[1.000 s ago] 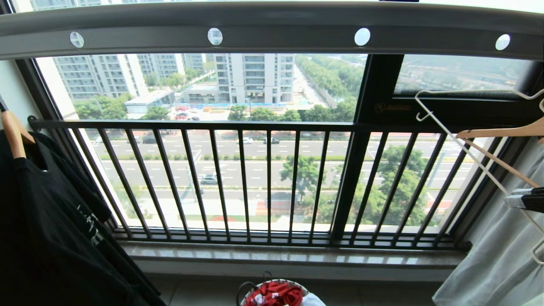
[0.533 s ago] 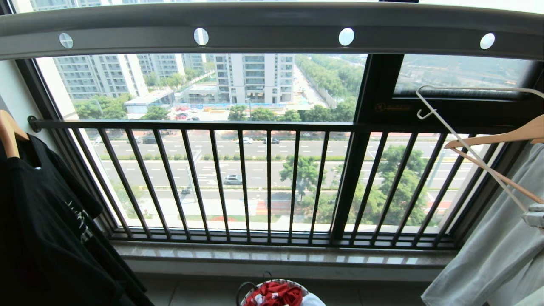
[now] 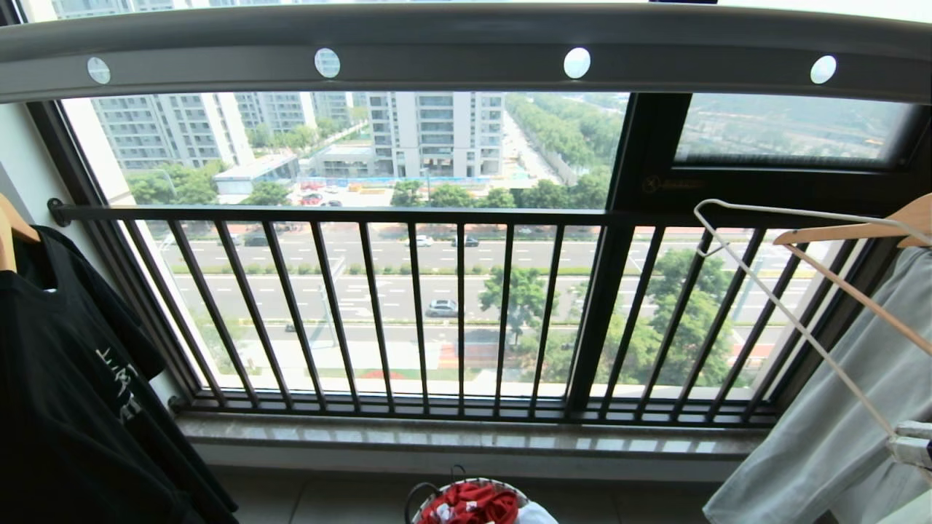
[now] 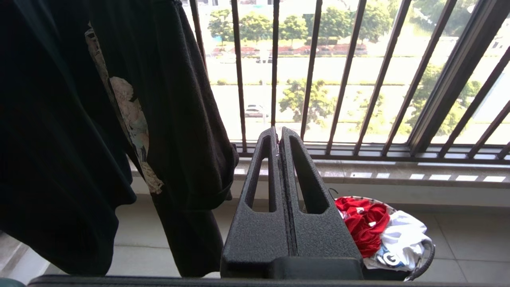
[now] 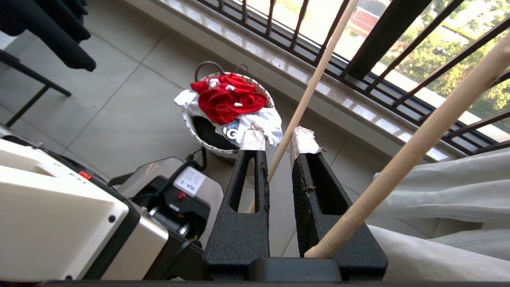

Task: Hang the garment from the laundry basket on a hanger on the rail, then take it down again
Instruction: Pick up the clothes rack on the clothesline

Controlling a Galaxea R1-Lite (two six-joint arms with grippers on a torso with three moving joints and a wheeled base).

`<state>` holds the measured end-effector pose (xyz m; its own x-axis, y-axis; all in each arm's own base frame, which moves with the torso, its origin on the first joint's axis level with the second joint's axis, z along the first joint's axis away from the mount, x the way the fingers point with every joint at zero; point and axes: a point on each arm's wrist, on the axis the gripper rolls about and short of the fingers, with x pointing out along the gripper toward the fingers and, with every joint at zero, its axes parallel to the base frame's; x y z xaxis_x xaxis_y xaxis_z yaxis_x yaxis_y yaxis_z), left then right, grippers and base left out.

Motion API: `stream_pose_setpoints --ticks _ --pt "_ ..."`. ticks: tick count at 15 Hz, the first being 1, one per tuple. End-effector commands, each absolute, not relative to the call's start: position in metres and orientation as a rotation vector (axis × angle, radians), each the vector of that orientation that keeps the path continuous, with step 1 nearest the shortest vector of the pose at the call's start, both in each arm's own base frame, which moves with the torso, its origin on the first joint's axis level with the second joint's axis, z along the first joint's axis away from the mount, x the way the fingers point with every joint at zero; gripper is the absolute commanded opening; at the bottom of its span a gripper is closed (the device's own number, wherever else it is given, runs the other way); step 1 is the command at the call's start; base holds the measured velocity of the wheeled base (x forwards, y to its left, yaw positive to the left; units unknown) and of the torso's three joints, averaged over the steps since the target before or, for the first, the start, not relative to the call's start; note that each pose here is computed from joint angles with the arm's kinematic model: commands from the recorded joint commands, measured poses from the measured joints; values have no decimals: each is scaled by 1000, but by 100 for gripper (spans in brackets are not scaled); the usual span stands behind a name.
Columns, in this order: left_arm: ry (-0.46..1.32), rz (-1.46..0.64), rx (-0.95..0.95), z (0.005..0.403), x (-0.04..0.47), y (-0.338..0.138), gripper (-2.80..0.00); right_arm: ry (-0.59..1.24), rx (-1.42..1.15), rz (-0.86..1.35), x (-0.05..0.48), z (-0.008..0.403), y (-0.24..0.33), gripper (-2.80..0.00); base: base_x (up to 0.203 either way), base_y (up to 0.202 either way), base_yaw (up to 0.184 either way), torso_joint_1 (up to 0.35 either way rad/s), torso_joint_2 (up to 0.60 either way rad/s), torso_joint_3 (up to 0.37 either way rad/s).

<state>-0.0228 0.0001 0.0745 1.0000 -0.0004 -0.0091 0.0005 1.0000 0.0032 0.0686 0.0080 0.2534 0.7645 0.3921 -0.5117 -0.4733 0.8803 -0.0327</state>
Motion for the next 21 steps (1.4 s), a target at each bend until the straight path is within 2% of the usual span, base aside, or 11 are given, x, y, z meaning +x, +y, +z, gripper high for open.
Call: stream_pose_setpoints --ticks 1,14,21 --pt "9 0 3 75 -23 0 -280 533 -178 484 63 244 8 -280 0 0 0 0 0 0" --pt "9 0 3 75 -23 0 -280 555 -209 491 63 236 8 -280 0 0 0 0 0 0" --pt "9 0 3 75 -23 0 -280 555 -210 491 64 235 8 -280 0 0 0 -72 162 82"
